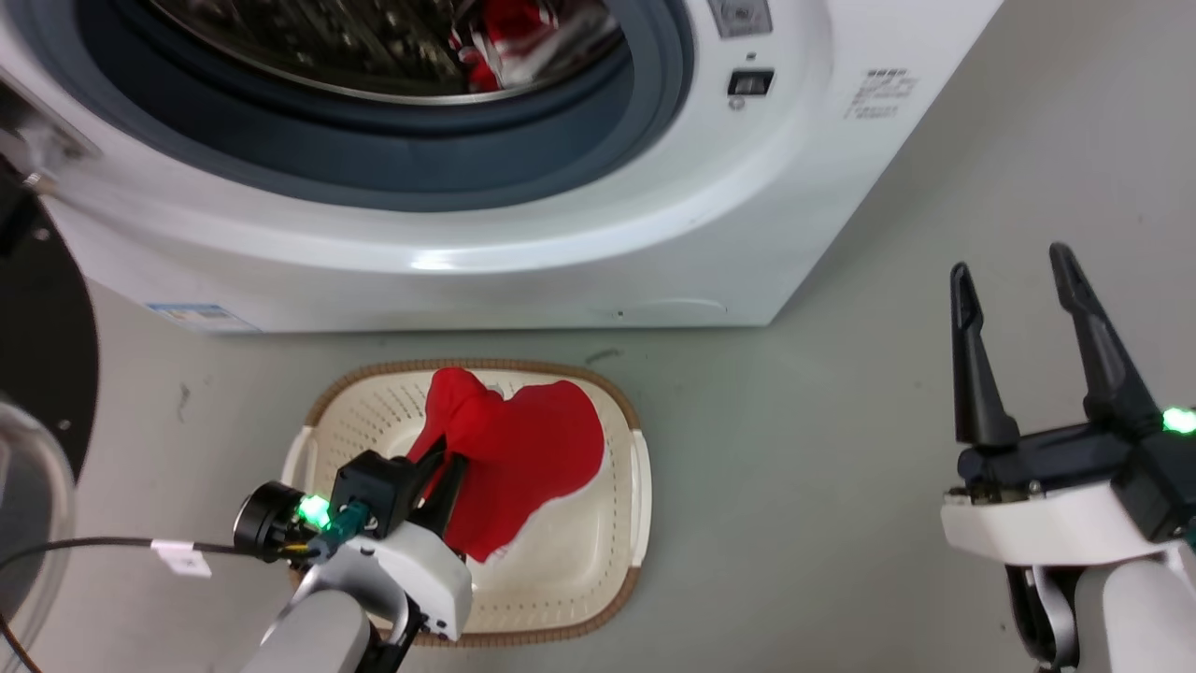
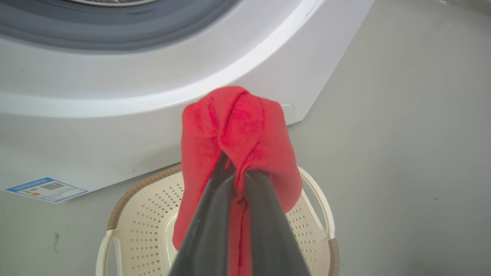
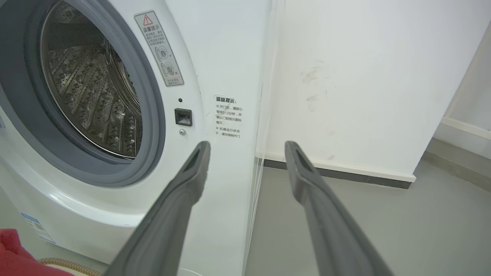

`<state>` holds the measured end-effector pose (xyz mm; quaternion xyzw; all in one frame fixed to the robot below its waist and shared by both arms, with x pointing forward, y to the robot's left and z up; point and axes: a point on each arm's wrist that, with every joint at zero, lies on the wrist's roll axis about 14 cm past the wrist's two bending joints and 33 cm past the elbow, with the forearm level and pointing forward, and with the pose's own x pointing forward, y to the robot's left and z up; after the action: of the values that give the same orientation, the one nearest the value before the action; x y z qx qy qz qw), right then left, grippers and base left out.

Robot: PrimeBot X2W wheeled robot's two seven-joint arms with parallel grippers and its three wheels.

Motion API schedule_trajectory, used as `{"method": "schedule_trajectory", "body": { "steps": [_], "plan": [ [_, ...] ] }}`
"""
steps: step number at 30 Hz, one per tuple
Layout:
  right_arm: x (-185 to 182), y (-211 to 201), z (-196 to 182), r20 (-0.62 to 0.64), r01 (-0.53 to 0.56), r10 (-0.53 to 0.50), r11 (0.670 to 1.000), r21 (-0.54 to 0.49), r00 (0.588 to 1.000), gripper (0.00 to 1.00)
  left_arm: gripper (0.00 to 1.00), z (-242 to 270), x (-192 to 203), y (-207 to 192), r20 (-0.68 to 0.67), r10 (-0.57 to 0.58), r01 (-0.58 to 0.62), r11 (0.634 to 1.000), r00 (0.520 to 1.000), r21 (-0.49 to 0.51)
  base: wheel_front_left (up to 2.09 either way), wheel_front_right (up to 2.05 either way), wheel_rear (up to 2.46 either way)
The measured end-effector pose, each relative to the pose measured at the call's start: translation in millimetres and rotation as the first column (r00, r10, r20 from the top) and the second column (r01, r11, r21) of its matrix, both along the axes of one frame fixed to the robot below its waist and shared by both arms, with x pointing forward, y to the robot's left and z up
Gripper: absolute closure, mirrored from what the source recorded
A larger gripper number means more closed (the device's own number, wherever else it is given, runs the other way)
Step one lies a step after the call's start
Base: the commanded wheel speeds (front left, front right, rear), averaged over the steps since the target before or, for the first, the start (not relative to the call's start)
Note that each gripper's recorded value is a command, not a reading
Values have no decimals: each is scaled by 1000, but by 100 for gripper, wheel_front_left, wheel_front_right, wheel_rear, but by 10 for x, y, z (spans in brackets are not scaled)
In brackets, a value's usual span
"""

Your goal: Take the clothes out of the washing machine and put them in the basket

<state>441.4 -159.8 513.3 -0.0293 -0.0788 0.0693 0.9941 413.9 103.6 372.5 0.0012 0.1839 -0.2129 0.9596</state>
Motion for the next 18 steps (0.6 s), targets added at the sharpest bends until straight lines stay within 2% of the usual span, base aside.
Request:
{"method": "schedule_trajectory", "body": {
  "steps": [5,10,18],
  "plan": [
    [198,-33,-185,-26,8,-8,1000,-6,1000,0,100,-691,29,27,-161,-11,19,998,987,53,0,0,0],
    [350,-115,-421,-64,28,-29,999,-16,998,0,100,-1234,47,-63,-286,-58,89,991,957,97,0,0,0],
    [534,-224,-838,-131,53,-57,998,-33,990,0,100,-1985,-77,-28,-488,-57,155,975,871,162,0,0,0]
  ]
}}
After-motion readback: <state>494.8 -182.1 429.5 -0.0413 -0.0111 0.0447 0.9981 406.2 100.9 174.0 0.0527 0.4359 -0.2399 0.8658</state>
